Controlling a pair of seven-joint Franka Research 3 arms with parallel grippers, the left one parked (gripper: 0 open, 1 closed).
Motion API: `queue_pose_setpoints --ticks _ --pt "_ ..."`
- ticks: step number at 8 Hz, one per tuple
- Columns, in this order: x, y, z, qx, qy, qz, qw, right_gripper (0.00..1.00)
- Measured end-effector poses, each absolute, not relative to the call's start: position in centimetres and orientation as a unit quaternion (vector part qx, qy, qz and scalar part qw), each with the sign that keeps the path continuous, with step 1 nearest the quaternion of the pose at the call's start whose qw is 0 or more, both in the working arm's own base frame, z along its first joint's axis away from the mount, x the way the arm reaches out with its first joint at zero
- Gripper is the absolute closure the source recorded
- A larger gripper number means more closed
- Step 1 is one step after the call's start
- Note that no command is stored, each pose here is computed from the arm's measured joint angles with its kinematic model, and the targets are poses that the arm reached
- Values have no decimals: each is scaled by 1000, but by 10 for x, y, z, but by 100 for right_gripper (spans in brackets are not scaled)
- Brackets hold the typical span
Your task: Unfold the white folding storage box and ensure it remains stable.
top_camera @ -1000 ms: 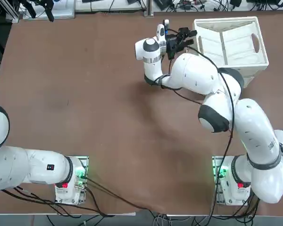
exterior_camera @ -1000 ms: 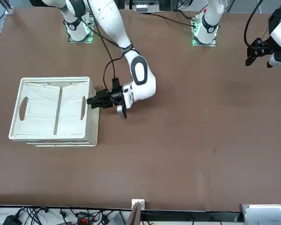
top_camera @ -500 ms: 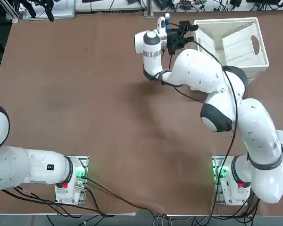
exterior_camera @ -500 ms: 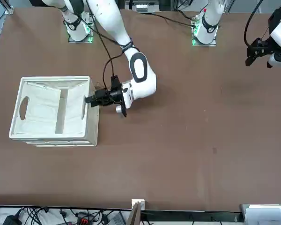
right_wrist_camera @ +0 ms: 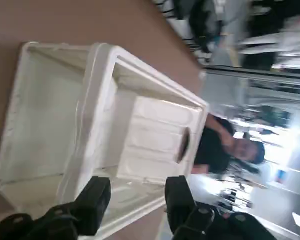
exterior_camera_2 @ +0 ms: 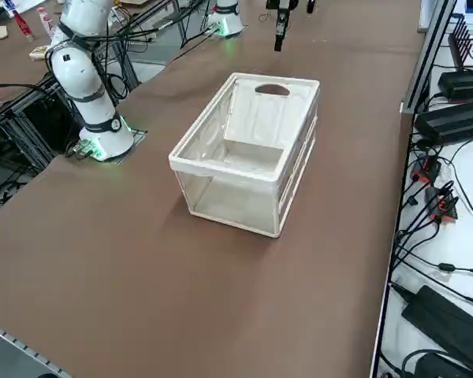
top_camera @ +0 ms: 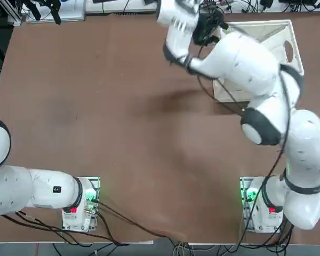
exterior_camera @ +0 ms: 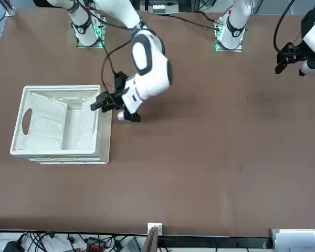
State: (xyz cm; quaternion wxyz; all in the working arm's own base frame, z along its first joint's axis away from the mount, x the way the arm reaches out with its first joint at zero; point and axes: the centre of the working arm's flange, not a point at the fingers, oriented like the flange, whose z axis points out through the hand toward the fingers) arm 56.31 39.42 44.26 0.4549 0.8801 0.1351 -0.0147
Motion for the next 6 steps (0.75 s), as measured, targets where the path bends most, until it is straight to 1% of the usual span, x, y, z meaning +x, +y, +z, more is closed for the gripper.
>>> queue_pose_setpoints --ticks 2,3,4,5,6 --pt "596 317 498 926 159 -60 338 33" --pt "610 279 509 942 161 -75 286 39" --pt "622 248 508 954 159 -82 239 47" --pt "633 219 500 966 151 -86 193 60" --pt "643 186 490 976 135 -89 146 67"
